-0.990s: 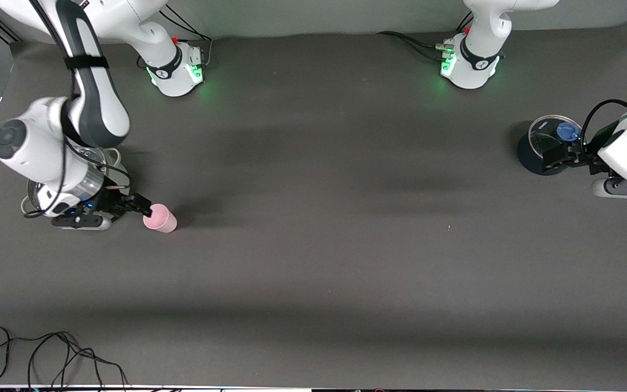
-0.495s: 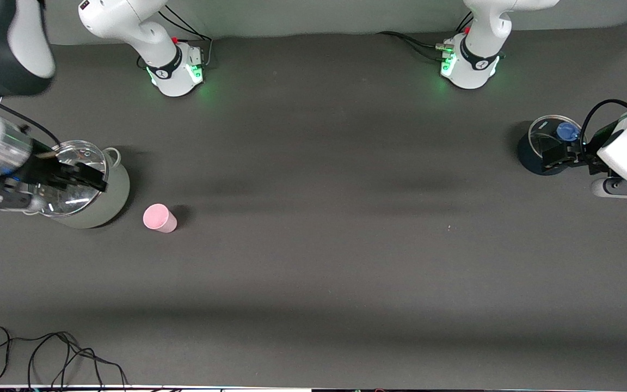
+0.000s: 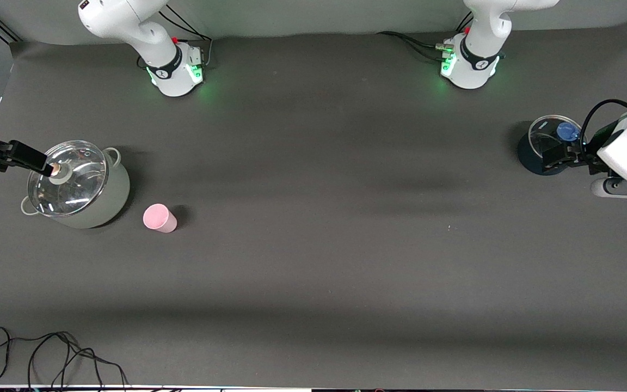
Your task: Transfer pink cup from left to right arm
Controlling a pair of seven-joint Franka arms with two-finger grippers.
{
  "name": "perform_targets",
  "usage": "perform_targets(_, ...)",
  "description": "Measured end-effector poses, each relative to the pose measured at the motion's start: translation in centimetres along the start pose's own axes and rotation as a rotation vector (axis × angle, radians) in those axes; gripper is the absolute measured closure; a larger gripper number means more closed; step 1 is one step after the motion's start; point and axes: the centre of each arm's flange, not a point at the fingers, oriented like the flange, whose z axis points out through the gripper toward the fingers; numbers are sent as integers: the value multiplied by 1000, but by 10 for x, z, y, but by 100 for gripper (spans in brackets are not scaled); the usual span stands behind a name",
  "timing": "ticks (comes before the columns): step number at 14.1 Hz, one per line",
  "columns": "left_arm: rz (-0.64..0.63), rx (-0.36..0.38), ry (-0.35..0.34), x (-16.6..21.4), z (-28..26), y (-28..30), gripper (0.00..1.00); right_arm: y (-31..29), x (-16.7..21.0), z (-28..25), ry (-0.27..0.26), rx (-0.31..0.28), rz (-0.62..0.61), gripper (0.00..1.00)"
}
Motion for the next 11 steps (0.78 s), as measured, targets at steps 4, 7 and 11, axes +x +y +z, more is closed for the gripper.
perform_targets(4, 0, 0, 0, 0, 0, 0, 0, -12, 3, 8, -13, -15, -12, 0)
perform_targets(7, 2, 0, 0, 0, 0, 1, 0, -16, 4, 11, -16, -20, -14, 0)
perform_targets(11, 2, 0, -1, 0, 0, 1, 0, -12, 4, 11, -25, -21, -7, 0)
